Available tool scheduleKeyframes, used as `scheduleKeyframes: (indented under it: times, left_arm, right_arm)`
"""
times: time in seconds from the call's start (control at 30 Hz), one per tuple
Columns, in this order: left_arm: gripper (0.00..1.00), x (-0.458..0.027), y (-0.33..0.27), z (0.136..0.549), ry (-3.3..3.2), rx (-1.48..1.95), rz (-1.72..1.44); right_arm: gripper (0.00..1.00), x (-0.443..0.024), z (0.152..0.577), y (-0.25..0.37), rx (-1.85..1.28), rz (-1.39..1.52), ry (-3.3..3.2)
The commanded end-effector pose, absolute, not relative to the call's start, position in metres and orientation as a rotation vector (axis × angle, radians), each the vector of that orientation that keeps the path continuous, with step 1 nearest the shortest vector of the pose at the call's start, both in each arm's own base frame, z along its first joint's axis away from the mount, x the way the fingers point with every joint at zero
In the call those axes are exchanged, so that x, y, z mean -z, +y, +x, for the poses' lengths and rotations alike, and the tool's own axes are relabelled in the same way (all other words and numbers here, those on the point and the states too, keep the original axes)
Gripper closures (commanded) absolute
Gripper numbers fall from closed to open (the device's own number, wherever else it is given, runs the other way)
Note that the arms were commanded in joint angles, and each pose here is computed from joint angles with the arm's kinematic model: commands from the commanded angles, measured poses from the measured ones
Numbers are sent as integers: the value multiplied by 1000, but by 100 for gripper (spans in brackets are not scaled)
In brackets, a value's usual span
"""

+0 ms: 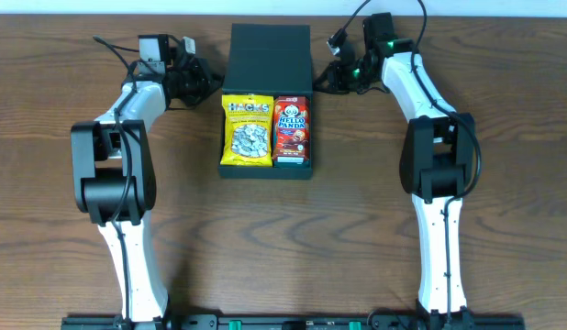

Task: Pack container

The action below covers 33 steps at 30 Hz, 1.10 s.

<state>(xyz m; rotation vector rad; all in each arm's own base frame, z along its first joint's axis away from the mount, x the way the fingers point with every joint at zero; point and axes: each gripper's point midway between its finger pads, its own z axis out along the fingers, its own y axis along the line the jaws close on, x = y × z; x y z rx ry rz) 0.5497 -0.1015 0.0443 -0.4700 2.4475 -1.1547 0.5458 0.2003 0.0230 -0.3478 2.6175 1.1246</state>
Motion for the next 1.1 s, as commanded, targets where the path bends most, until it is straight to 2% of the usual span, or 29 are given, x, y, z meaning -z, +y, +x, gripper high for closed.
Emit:
scheduleKeyframes:
  times: [0.0,0.53,1.07]
  left_arm:
    - [94,-45,-101,553,2439,1170,-479]
    - [94,-45,-100,554,2438,1177,-503]
    - [94,-52,-91,562,2389,1180,-481]
  right_arm:
    - [99,-18,540,213,-1226,-333,2614]
    - [99,-52,533,240,-1535,-361,2466]
    - [99,-60,530,242,-1607,-380,2426]
